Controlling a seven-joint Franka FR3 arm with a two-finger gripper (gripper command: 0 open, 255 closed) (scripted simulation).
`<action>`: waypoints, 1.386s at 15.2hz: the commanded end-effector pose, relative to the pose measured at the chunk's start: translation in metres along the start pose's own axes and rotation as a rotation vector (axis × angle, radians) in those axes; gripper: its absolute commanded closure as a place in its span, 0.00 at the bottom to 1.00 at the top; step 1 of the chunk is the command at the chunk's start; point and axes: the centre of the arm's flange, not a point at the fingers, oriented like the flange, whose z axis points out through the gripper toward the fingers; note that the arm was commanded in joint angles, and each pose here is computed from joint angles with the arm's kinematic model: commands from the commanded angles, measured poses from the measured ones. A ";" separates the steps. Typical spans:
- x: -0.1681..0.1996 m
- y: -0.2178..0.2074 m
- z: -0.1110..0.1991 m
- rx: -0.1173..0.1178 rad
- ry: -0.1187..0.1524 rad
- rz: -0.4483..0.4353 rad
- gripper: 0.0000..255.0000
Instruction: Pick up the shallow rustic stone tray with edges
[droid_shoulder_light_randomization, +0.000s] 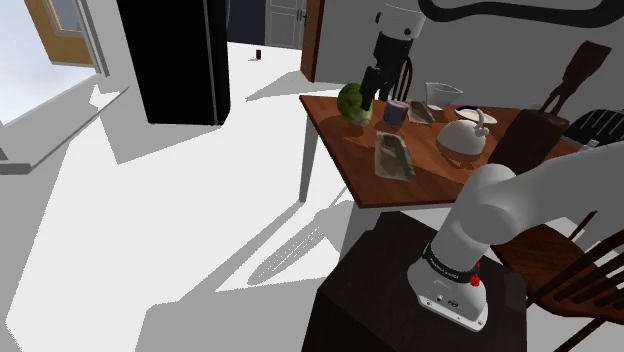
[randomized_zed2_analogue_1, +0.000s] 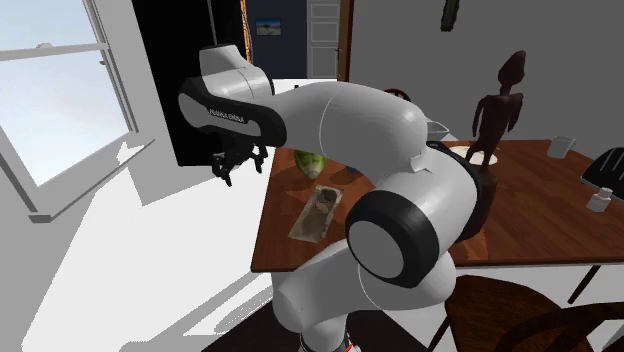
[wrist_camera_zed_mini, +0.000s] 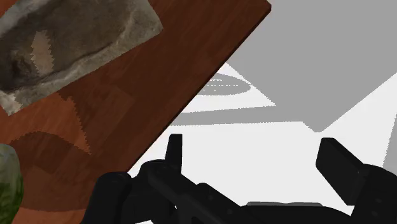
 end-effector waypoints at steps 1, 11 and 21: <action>0.000 0.000 0.000 0.000 0.000 0.000 0.00; 0.003 0.115 0.074 0.039 0.002 0.375 0.00; -0.035 0.220 0.151 0.078 0.005 0.751 0.00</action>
